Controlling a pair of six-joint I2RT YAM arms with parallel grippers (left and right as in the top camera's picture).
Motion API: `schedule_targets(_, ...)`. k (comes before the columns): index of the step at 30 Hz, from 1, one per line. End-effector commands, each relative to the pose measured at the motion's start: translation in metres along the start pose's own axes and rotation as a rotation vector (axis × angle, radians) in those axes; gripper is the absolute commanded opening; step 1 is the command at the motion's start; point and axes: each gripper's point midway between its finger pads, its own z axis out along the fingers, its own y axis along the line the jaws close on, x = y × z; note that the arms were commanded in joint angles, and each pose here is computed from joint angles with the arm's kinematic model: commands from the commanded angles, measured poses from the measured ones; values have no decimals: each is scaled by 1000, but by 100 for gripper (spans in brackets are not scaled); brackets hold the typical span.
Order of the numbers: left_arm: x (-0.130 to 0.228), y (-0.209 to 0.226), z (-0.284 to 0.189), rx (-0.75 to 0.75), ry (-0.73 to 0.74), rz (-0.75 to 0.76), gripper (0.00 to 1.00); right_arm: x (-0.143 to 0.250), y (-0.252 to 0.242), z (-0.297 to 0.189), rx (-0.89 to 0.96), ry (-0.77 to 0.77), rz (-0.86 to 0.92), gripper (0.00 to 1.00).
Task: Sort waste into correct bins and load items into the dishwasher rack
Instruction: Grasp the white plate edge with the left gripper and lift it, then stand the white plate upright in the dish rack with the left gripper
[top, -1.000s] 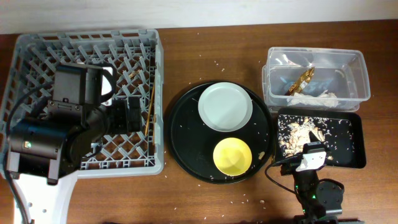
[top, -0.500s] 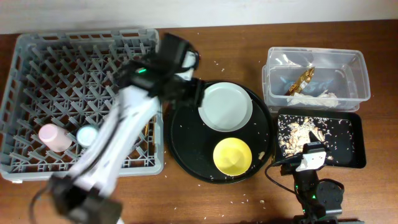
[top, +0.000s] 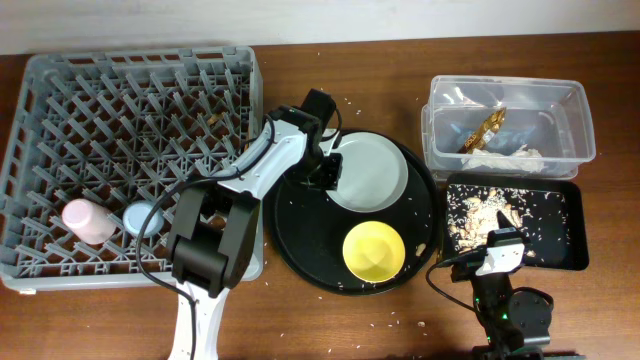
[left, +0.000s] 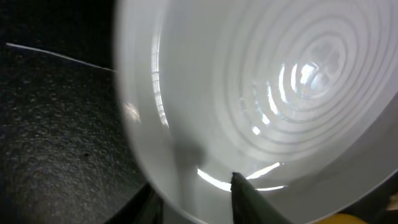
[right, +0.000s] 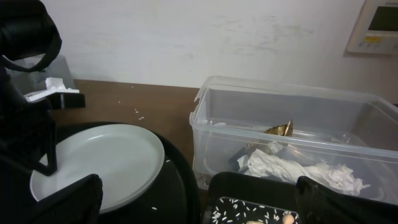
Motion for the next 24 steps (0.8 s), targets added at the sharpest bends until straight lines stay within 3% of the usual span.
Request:
schedule_targets(1,0,1,5,23,14,-12,0,1,0,0,-2,-4,-7,99)
schedule_targets(6,-14,-2,-30,40,-39,-22,0,1,0,0,-2,-4,-7,99)
schedule_targets(9,-32,0,-97,50,-156,-36,0,1,0,0,-2,-4,-7,99)
schedule_targets(13,-36,15,-154,-26,-279,-50,0,1,0,0,-2,-4,-7,98)
schedule_targets(20,14,107,-276,-557,-488,-317,0,1,0,0,-2,-4,-7,98)
schedule_targets(24,42,143,-314,-831,-519,-414,0,1,0,0,-2,-4,-7,99)
